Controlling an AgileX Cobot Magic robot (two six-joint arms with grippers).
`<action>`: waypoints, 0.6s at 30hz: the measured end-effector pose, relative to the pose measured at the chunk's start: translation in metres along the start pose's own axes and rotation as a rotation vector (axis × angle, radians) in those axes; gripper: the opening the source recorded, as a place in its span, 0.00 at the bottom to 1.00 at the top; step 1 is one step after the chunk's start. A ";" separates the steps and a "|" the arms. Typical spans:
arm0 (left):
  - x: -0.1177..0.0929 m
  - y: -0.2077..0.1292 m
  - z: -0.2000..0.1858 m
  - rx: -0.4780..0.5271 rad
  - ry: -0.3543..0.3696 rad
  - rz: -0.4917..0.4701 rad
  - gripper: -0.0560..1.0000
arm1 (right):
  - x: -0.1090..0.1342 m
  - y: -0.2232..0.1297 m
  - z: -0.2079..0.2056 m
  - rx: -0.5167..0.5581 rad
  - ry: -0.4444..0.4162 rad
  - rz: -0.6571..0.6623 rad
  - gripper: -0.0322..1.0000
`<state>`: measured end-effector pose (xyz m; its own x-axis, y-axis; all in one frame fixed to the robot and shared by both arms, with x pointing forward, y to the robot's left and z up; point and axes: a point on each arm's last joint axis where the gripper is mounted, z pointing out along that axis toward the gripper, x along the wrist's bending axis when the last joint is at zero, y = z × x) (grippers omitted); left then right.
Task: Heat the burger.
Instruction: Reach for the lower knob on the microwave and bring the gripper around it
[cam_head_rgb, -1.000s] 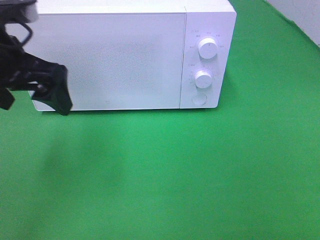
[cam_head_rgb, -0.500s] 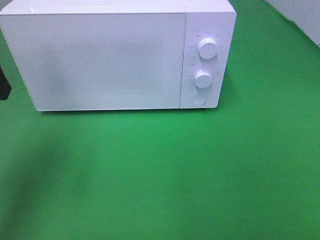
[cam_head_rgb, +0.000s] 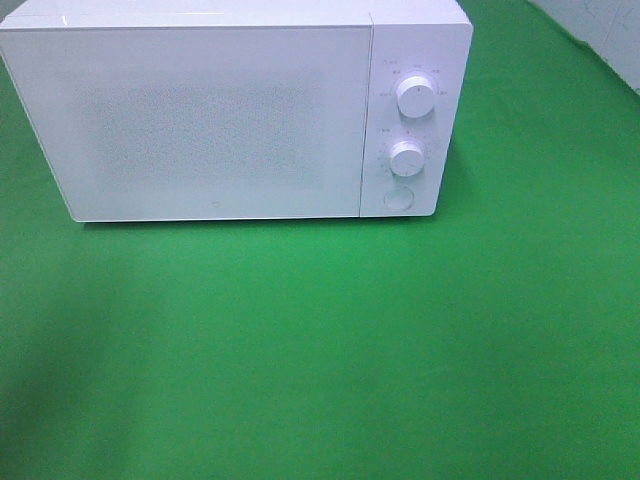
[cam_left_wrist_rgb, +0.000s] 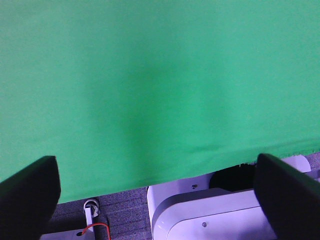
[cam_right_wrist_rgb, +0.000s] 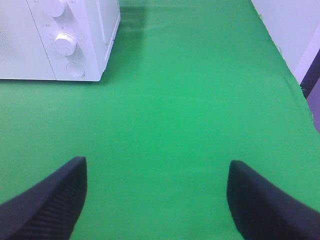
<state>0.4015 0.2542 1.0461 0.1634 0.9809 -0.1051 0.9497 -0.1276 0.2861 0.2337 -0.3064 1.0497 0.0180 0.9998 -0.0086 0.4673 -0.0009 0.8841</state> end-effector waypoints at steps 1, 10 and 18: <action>0.001 -0.009 0.002 0.005 0.001 0.000 0.97 | 0.000 0.000 0.000 0.000 0.000 0.000 0.75; 0.006 -0.046 0.012 0.010 0.001 0.046 0.97 | 0.000 0.000 0.000 0.000 0.000 0.000 0.75; 0.007 -0.062 0.004 -0.074 -0.003 0.063 0.97 | 0.000 0.000 0.000 0.000 0.000 0.000 0.75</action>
<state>0.3448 0.2684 1.0236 0.2229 0.9709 -0.0879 0.9153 -0.1774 0.3616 0.2337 -0.3064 1.0497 0.0180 0.9998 -0.0086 0.4673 -0.0009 0.8841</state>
